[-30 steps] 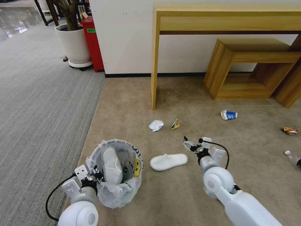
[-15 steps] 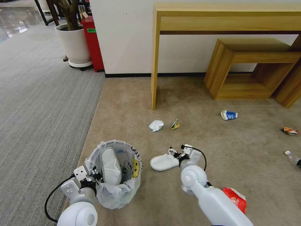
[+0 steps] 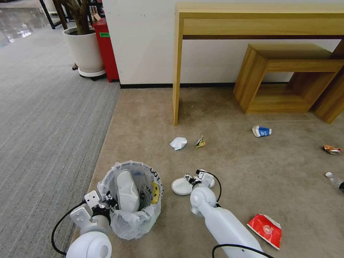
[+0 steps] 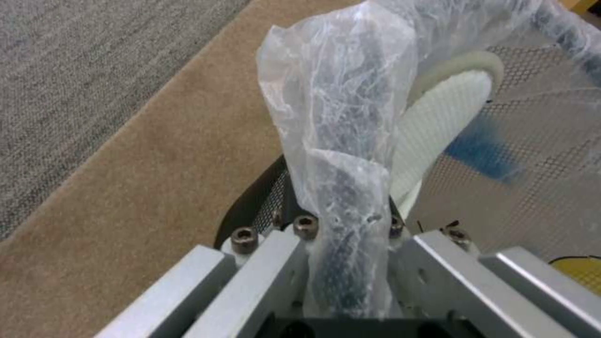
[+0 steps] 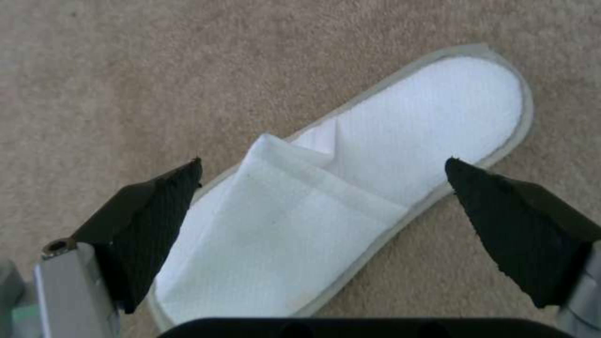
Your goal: Pick up the trash bin and place the garbage on the floor into it.
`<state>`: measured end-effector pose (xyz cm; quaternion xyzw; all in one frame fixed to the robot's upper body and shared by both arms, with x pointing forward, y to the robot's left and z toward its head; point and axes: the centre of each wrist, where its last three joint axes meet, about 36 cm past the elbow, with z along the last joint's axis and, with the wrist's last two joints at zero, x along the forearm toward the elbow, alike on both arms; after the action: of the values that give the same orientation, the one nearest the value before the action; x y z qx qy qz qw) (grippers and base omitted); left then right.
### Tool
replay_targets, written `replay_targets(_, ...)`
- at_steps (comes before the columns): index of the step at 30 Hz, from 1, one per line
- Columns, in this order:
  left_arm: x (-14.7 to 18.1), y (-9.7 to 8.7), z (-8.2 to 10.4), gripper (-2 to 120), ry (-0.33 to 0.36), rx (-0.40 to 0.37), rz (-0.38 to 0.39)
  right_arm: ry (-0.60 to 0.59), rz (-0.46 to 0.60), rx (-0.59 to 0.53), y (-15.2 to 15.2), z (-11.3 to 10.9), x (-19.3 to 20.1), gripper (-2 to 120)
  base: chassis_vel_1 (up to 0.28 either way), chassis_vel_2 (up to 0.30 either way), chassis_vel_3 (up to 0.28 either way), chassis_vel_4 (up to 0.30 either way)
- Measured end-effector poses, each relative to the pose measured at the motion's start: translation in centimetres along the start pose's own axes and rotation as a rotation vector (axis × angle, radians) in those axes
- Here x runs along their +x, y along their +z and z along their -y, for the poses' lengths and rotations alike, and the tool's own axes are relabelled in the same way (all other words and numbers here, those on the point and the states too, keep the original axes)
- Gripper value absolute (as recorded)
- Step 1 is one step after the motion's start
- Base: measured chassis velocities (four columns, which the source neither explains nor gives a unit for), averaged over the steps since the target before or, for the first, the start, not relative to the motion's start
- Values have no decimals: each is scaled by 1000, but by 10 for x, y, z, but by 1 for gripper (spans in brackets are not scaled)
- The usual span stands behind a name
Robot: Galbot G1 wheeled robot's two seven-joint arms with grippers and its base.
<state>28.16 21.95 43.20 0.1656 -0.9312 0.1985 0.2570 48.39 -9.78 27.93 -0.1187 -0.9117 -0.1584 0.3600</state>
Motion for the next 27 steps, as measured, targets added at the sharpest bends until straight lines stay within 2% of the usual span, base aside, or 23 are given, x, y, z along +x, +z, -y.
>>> replay_targets(12,4,0,3,0,15,6,-1,39,-25,-3,6,-15,-30,89,0,0,0,0)
replay_targets(21,3,4,5,0,23,8,-5,34,-55,9,25,-29,-34,88,0,0,0,0)
replay_targets(27,3,5,5,0,27,8,-11,22,-47,8,22,-41,-37,88,0,0,0,0)
